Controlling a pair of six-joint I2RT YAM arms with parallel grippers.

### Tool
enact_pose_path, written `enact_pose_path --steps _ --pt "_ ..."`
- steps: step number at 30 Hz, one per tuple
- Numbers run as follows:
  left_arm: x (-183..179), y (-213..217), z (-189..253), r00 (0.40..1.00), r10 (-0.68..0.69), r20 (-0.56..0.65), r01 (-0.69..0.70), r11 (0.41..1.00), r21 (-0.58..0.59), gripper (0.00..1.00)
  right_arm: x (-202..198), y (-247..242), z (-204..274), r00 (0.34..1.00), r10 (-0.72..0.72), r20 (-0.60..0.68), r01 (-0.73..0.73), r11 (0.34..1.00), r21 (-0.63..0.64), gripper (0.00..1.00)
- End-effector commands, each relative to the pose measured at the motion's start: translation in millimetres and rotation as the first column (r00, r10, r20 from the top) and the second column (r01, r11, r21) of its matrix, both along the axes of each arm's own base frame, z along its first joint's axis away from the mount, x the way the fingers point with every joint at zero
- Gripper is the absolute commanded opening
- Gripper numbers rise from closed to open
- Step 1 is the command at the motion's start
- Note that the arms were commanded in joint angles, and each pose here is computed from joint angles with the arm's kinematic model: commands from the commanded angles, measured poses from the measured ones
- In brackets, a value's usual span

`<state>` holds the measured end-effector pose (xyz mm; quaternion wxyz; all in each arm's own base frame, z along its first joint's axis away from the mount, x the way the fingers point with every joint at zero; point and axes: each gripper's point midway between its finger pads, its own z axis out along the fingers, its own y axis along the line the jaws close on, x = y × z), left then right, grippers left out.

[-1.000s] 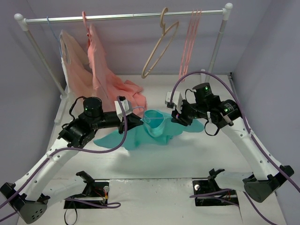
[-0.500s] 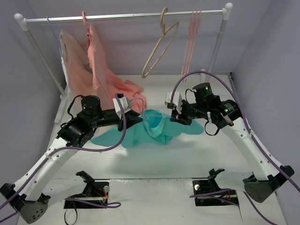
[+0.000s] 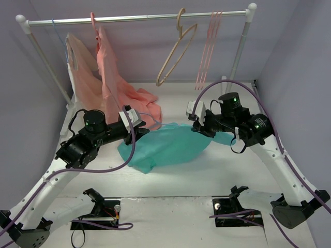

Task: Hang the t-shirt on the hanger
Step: Place the T-shirt at the clothesline.

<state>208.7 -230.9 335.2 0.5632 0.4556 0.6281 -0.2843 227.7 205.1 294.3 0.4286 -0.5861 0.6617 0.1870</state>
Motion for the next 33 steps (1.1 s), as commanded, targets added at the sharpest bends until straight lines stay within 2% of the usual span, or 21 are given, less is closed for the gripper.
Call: enact_pose_path --steps 1,5,10,15,17,19,22,28,30,33 --pt "9 11 10 0.996 0.075 0.057 -0.075 0.997 0.003 0.31 11 -1 32 0.992 -0.029 0.127 0.022 0.998 0.057 0.00" --pt "15 26 26 0.980 0.183 0.080 -0.180 0.983 -0.037 0.31 12 -9 53 0.982 -0.063 0.179 0.047 0.995 0.092 0.00" --pt "14 47 59 0.950 0.302 0.079 -0.293 0.950 -0.110 0.31 6 -13 105 0.956 -0.103 0.273 0.049 0.979 0.199 0.00" --pt "14 81 101 0.878 0.477 0.037 -0.461 0.863 -0.207 0.31 -2 -19 176 0.900 -0.188 0.393 0.038 0.933 0.358 0.00" --pt "11 90 112 0.859 0.512 0.026 -0.494 0.840 -0.224 0.31 -4 -20 193 0.893 -0.218 0.393 0.043 0.911 0.409 0.00" --pt "8 104 127 0.823 0.568 -0.014 -0.551 0.793 -0.260 0.31 -6 -24 218 0.873 -0.262 0.411 0.047 0.885 0.464 0.00" --pt "4 119 143 0.784 0.619 -0.050 -0.605 0.743 -0.286 0.31 -7 -23 237 0.876 -0.290 0.385 0.056 0.855 0.516 0.00" --pt "-6 134 152 0.741 0.657 -0.140 -0.665 0.687 -0.294 0.31 11 -9 226 0.923 -0.305 0.234 0.131 0.823 0.552 0.00" --pt "-4 143 144 0.686 0.700 -0.201 -0.725 0.634 -0.269 0.31 20 -4 222 0.928 -0.325 0.180 0.165 0.795 0.584 0.00" --pt "-2 149 131 0.631 0.731 -0.260 -0.776 0.591 -0.222 0.31 30 3 225 0.931 -0.347 0.112 0.196 0.736 0.647 0.00"
